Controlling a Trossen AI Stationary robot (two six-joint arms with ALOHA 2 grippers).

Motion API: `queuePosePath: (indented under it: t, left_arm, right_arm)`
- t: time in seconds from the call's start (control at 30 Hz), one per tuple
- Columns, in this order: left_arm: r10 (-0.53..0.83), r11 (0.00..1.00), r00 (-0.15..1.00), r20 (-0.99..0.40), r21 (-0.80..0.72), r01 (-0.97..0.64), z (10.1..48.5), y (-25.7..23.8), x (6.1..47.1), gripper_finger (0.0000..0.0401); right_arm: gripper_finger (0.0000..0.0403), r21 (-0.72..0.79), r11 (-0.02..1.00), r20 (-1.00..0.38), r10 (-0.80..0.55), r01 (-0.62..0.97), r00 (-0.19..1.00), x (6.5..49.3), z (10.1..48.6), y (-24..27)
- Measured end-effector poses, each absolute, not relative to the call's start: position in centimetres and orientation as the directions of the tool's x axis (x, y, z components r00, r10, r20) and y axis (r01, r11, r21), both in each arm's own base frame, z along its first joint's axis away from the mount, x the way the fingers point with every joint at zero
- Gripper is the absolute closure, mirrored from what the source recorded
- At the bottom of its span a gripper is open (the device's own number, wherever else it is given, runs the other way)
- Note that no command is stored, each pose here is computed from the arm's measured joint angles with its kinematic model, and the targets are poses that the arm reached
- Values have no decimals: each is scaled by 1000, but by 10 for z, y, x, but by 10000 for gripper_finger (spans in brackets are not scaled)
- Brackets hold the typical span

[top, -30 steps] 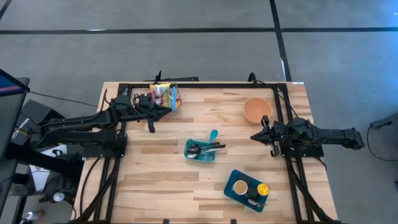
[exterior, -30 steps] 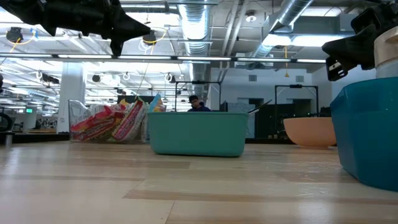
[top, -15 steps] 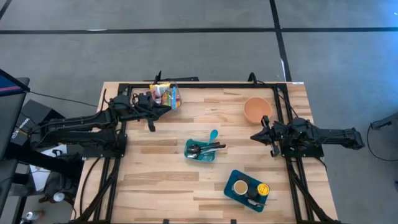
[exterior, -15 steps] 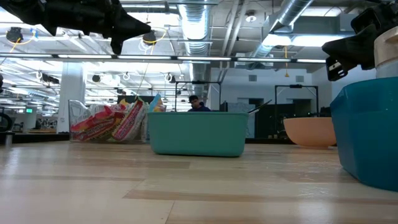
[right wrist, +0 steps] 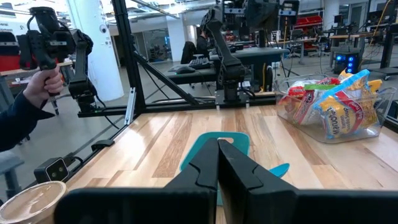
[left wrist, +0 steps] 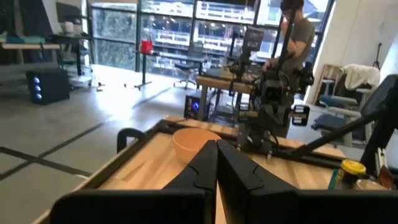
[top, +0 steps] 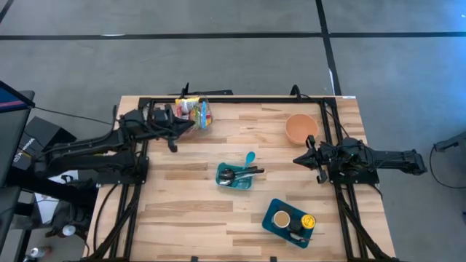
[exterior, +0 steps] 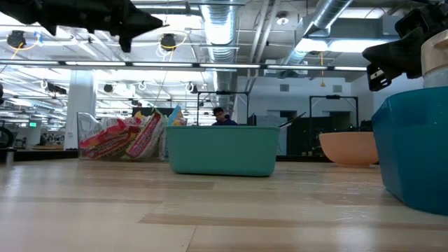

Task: Pick & Place Food Item
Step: Return to Home Position

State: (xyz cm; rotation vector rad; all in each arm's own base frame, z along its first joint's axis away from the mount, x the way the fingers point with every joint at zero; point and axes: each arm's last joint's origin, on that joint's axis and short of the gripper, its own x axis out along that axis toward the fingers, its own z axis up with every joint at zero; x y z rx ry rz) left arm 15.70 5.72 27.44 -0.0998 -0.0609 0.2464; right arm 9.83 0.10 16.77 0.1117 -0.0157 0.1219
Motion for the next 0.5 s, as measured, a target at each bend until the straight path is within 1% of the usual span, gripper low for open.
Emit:
queuePosePath:
  t: [0.2, 0.5]
  left_arm:
    - [275, 959, 957, 91, -102, -265, 284, 52, 131, 399]
    - [272, 960, 949, 162, -117, -255, 293, 39, 100, 399]
  right_arm:
    - [403, 110, 986, 22, 121, -122, 992, 98, 168, 1]
    - [403, 110, 986, 22, 121, -122, 992, 98, 168, 1]
